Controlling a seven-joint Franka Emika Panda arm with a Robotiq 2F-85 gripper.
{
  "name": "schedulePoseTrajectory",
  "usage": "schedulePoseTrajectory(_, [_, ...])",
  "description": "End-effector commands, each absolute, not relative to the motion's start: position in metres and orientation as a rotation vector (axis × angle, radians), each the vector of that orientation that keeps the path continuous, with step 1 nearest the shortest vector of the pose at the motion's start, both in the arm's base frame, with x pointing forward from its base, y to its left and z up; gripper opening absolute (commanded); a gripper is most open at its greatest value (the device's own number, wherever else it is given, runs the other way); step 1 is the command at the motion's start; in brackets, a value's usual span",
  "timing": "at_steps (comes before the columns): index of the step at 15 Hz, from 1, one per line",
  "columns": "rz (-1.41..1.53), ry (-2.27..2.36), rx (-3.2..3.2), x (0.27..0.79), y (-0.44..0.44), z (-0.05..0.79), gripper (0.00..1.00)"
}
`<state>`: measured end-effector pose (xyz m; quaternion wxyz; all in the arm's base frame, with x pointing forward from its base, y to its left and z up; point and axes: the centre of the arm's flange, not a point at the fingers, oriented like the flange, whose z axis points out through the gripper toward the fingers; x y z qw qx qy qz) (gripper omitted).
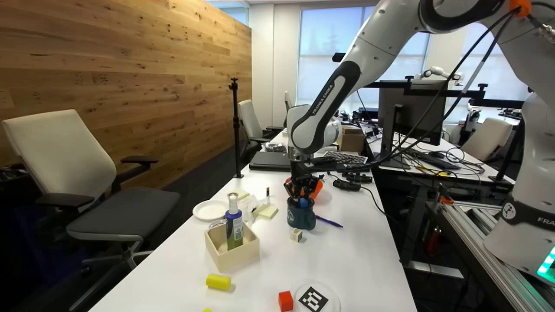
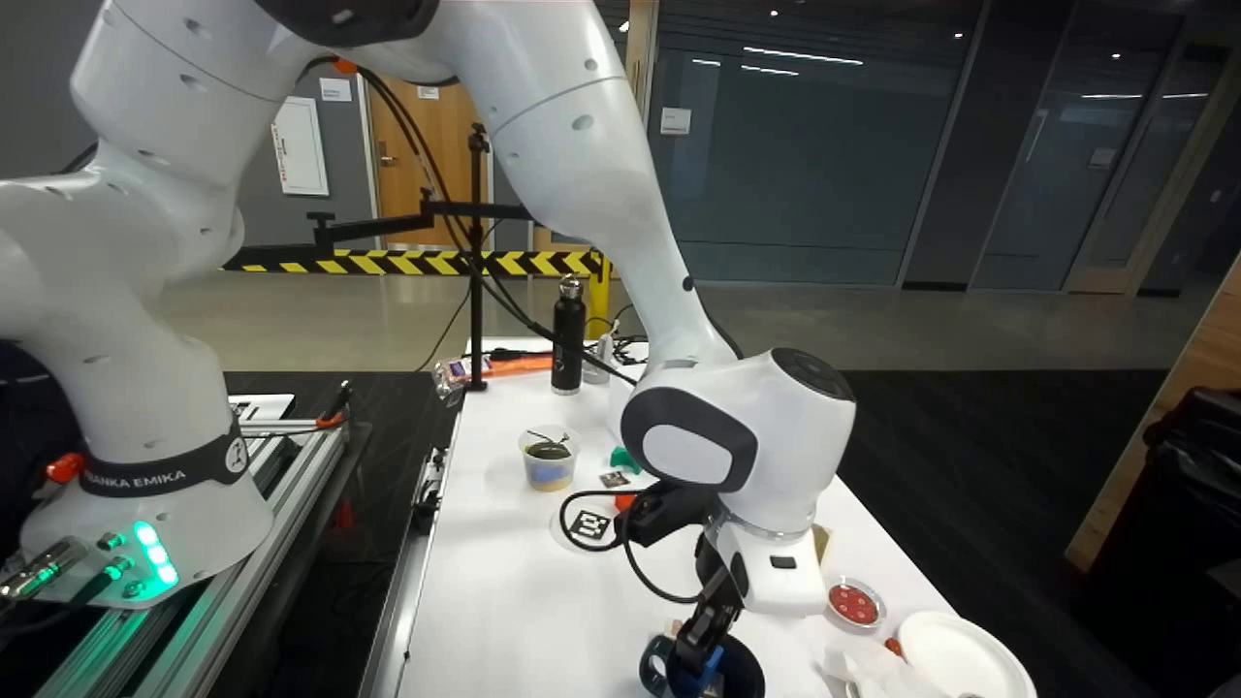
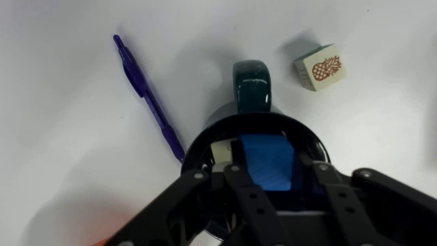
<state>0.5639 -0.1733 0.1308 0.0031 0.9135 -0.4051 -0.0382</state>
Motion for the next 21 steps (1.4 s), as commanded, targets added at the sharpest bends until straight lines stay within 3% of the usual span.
schedulePoseTrajectory(1, [-0.103,-1.275,2.905,0.583,-0.174,0.115,0.1])
schedulePoseTrajectory(5, [-0.113,-1.278,2.921,0.588,-0.17,0.109,0.1])
schedulePoseTrajectory(6, [-0.114,-1.277,2.925,0.589,-0.17,0.108,0.6])
schedulePoseTrajectory(8, [-0.122,-1.274,2.929,0.589,-0.17,0.105,0.67])
schedulePoseTrajectory(12, [-0.092,-1.16,2.928,0.606,-0.158,0.132,0.95])
schedulePoseTrajectory(21, [0.033,-0.832,2.943,0.653,-0.101,0.231,0.94])
